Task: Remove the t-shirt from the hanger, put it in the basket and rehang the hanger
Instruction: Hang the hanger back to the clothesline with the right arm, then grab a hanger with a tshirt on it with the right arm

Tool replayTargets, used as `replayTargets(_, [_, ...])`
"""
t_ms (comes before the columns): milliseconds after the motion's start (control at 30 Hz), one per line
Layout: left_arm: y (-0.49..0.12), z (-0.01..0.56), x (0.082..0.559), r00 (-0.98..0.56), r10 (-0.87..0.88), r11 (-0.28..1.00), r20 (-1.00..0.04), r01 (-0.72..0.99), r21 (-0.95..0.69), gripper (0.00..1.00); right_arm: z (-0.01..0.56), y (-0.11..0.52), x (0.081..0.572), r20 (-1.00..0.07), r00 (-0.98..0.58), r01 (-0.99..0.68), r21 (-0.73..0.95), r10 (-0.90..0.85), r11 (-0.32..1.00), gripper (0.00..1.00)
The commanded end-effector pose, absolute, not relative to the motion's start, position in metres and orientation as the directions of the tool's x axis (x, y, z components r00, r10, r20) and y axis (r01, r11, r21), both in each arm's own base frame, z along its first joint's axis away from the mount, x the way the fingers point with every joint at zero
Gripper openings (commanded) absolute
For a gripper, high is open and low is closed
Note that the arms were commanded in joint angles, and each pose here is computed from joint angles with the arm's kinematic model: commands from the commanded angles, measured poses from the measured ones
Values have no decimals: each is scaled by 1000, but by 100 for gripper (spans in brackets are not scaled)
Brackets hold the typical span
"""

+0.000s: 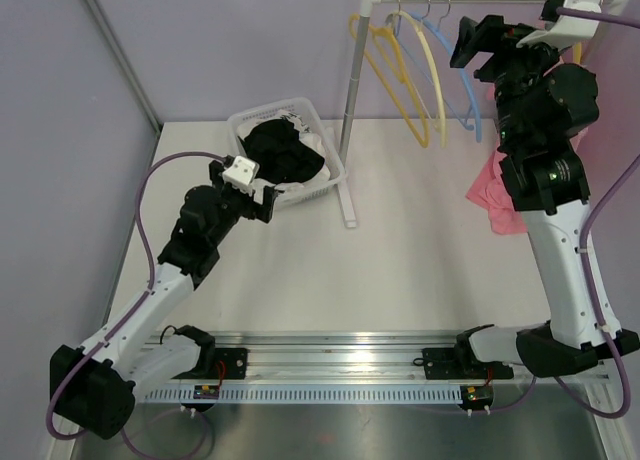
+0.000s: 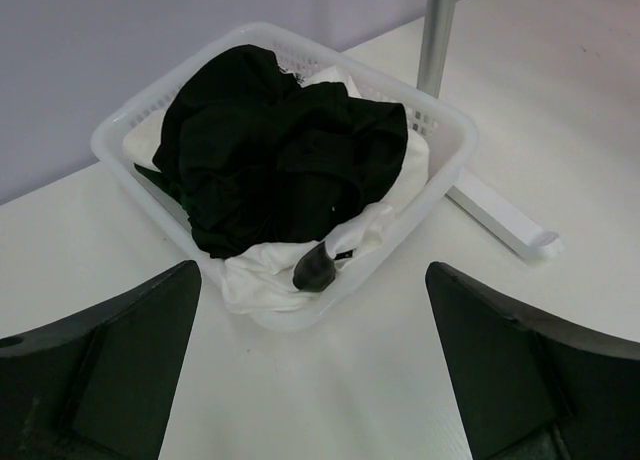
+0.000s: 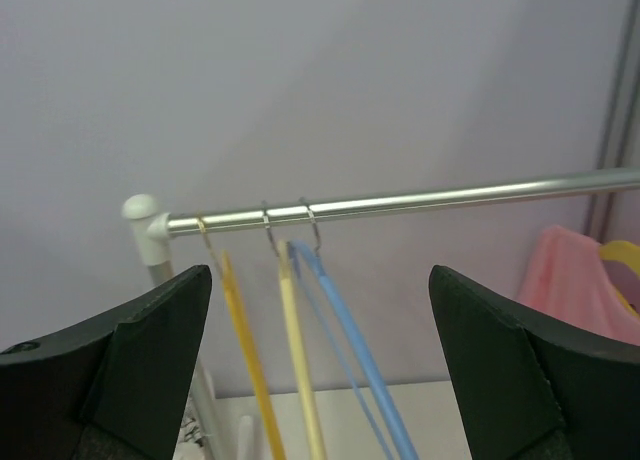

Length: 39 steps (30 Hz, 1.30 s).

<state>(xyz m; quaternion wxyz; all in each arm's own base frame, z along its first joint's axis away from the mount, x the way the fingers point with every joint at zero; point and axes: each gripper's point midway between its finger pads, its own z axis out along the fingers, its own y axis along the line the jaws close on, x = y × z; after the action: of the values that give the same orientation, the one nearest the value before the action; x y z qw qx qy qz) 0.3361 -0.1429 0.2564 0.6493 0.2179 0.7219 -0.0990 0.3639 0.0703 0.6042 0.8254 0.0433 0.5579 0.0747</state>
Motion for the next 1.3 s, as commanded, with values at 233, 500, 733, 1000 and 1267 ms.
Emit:
replayTargets(233, [-129,265,318,80,150,901,-985,400,170,99,583,14,374,-978,208,257,49,-5,965,99])
replayTargets(500, [-135,243,319,74,187,880,-980,431,200,99,570,-43,376,-980,175,321,148,95,936,99])
replayTargets(733, [-135,236,324,55,206,879,-977,428,209,99,541,-124,404,-970,127,374,241,207,896,90])
replayTargets(1000, [-138,239,314,122,210,857,-970,454,242,99,505,-156,453,-973,67,390,227,219,892,77])
replayTargets(1267, [-142,227,320,81,233,848,-969,471,243,99,487,-180,476,-971,88,470,238,223,850,73])
